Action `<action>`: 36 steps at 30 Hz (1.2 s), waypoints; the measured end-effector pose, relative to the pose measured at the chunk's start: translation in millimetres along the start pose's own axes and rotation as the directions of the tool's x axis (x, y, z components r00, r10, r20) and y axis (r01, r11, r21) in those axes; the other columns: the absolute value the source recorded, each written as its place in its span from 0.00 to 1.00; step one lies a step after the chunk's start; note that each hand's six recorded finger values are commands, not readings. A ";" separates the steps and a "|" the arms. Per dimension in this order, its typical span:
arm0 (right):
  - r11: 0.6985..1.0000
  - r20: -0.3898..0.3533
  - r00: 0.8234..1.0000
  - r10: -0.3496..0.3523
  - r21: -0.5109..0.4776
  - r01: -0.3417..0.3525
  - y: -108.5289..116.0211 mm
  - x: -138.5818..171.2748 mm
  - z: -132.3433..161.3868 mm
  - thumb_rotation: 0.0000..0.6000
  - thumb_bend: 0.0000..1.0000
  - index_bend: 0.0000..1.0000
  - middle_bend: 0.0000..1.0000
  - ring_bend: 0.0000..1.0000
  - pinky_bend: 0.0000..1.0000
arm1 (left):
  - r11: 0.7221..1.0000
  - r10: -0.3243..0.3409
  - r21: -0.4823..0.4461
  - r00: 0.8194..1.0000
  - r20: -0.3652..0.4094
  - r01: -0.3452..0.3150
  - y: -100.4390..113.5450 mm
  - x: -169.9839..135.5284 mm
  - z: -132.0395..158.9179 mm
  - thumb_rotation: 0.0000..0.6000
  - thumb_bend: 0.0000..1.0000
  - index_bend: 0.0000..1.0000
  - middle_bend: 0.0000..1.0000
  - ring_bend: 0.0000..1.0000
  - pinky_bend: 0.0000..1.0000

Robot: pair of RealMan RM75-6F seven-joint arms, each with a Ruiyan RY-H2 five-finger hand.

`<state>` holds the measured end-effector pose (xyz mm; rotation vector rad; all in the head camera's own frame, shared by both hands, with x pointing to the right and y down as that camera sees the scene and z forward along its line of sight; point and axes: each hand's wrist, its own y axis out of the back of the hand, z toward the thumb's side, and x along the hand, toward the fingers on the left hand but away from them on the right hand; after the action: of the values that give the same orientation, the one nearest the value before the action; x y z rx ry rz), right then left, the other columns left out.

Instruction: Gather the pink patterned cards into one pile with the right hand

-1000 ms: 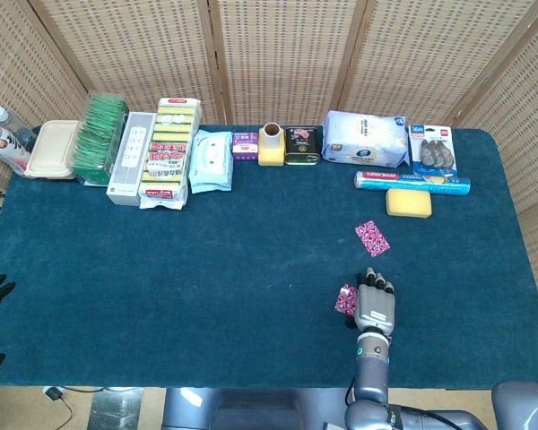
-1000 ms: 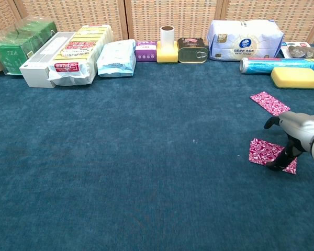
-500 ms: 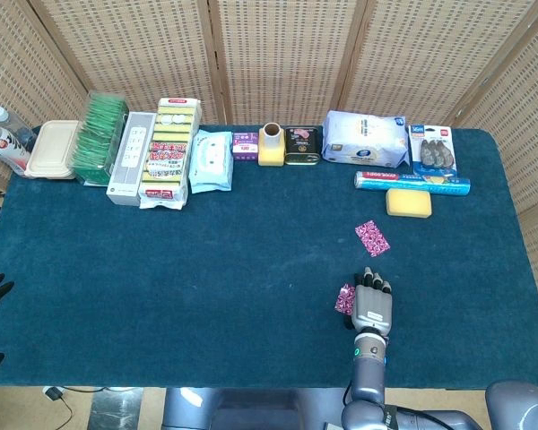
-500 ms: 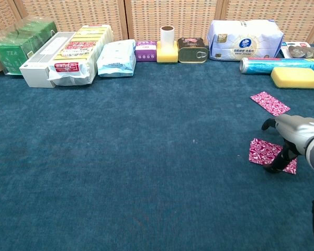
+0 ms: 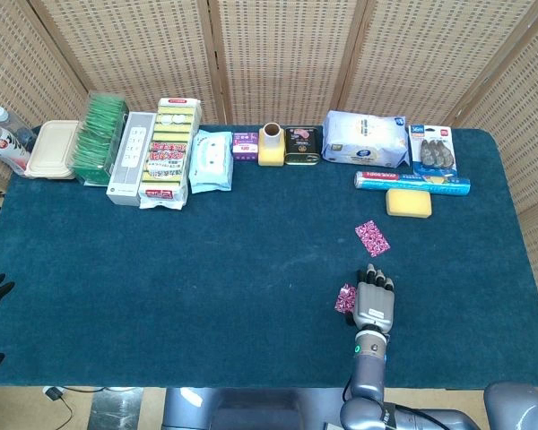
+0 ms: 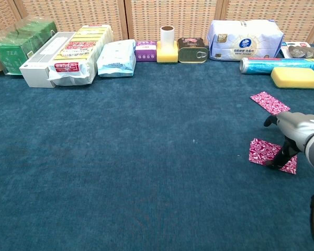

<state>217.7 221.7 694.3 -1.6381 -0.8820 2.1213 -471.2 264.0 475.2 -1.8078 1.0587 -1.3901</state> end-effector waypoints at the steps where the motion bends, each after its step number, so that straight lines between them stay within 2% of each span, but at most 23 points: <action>1: 1.000 -0.002 1.000 0.001 -0.001 -0.001 -0.2 0.7 0.1 0.98 0.37 0.11 0.02 0.00 0.07 | 1.000 0.000 0.000 1.000 0.000 0.000 0.1 0.0 0.0 1.00 0.08 0.00 0.00 0.00 0.04; 7: 1.000 -0.023 1.000 0.010 0.005 -0.010 -2.1 6.8 -1.3 0.98 0.36 0.10 0.01 0.00 0.07 | 1.000 -0.001 0.000 1.000 0.001 0.001 -0.1 0.0 0.1 1.00 0.08 0.00 0.00 0.00 0.04; 21: 1.000 -0.009 1.000 0.006 0.019 -0.006 -3.8 1.7 -2.0 0.99 0.36 0.10 0.01 0.00 0.07 | 1.000 -0.002 0.001 1.000 -0.001 0.002 -0.5 0.5 -0.2 1.00 0.07 0.00 0.00 0.00 0.04; 36: 1.000 -0.012 1.000 -0.002 -0.008 0.002 0.8 0.8 -0.3 0.98 0.36 0.10 0.01 0.00 0.07 | 1.000 -0.005 0.001 1.000 0.000 0.005 -1.3 0.6 0.7 1.00 0.07 0.00 0.00 0.00 0.04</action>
<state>217.8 221.6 693.1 -1.6517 -0.8891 2.1069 -470.2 264.2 476.4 -1.8111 1.0532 -1.3931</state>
